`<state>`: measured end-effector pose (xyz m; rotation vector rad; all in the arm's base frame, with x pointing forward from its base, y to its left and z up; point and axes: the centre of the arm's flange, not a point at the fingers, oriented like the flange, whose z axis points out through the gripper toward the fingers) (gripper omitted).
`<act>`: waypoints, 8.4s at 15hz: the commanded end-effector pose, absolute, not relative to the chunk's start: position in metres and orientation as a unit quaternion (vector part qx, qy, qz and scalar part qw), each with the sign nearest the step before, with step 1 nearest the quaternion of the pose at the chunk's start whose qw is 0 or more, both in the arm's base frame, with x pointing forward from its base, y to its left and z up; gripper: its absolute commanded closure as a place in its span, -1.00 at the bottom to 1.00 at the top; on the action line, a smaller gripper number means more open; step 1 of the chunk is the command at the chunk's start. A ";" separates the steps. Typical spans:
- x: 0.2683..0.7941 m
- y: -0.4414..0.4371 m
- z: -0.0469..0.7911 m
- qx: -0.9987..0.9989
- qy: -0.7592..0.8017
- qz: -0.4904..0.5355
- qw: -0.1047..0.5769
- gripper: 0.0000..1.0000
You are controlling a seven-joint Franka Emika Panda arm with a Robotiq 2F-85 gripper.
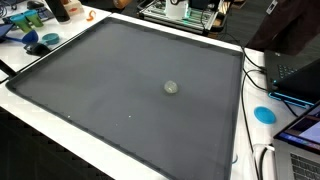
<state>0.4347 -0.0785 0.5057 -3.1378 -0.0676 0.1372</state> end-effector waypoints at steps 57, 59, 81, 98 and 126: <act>0.539 0.379 0.411 -0.899 -0.350 -0.058 -0.255 0.54; 0.543 0.378 0.412 -0.900 -0.351 -0.055 -0.252 0.54; 0.610 0.270 0.471 -0.951 -0.284 -0.027 -0.119 0.54; 0.628 0.102 0.497 -0.980 -0.194 -0.021 0.040 0.54; 0.582 -0.027 0.424 -0.969 -0.138 0.003 0.205 0.54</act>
